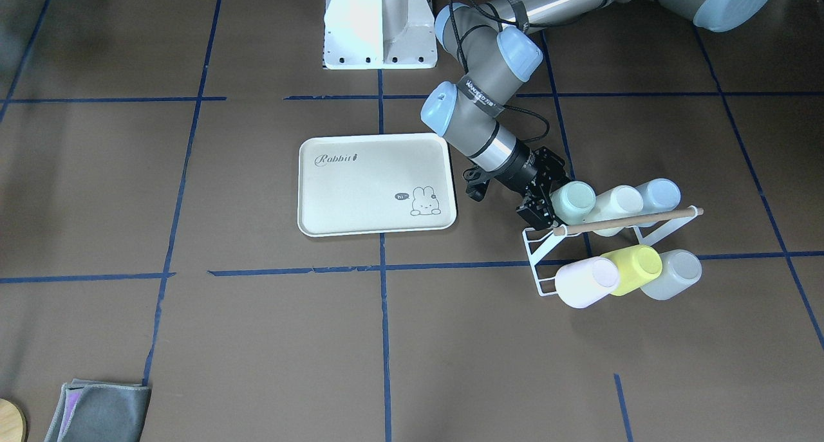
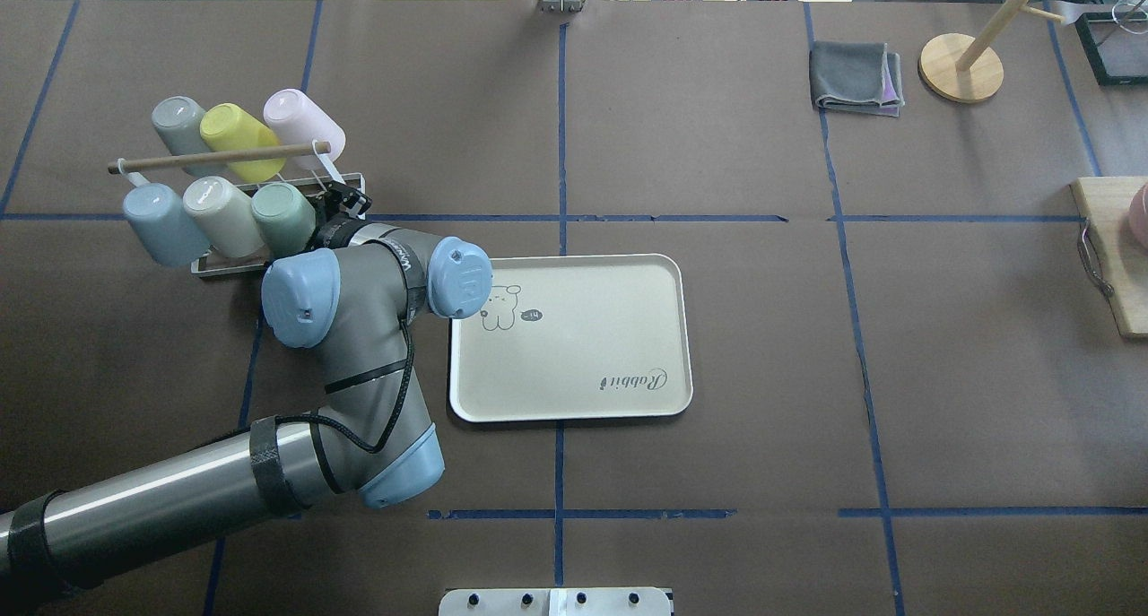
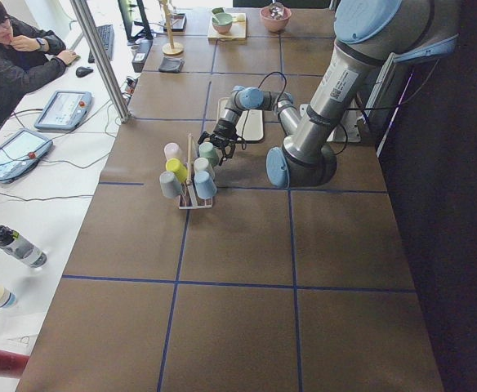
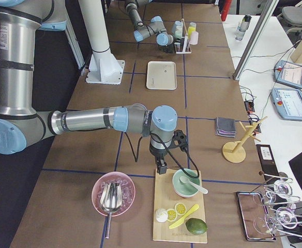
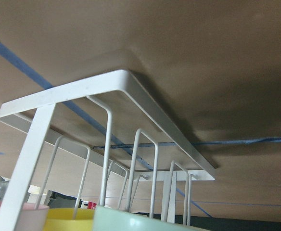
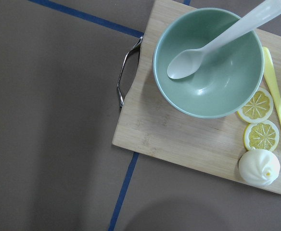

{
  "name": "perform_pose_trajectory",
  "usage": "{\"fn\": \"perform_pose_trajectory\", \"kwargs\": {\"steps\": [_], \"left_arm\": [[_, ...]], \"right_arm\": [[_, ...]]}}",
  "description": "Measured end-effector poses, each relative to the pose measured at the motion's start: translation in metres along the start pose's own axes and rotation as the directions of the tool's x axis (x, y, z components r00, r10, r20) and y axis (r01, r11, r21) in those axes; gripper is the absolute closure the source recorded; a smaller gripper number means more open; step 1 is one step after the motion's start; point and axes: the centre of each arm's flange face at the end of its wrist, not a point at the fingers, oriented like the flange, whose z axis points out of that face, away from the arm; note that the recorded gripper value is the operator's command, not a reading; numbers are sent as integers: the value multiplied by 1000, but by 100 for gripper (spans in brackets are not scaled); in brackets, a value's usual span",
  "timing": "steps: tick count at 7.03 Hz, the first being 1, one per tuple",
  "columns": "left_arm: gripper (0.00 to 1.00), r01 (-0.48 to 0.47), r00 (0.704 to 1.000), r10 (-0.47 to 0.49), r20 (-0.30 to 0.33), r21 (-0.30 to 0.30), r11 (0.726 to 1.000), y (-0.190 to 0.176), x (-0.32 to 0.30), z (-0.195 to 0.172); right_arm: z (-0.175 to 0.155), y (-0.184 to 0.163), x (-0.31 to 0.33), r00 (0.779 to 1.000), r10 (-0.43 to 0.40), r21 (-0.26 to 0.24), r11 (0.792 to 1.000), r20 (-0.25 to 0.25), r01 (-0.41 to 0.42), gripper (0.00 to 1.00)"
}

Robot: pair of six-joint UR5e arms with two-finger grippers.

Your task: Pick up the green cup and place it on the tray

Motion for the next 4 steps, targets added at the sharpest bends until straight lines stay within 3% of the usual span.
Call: {"fn": "perform_pose_trajectory", "kwargs": {"steps": [1,3,4], "left_arm": [[8,4,1000,-4,4,6,1000,0,0,0],[26,17,1000,-18,12,19,1000,5,-5,-6],[30,24,1000,-24,14,22,999,8,-7,-8]], "right_arm": [[0,0,0,1000,0,0,1000,0,0,0],[0,1,0,1000,1,-1,1000,1,-1,0],[1,1,0,1000,1,-1,1000,1,-1,0]]}}
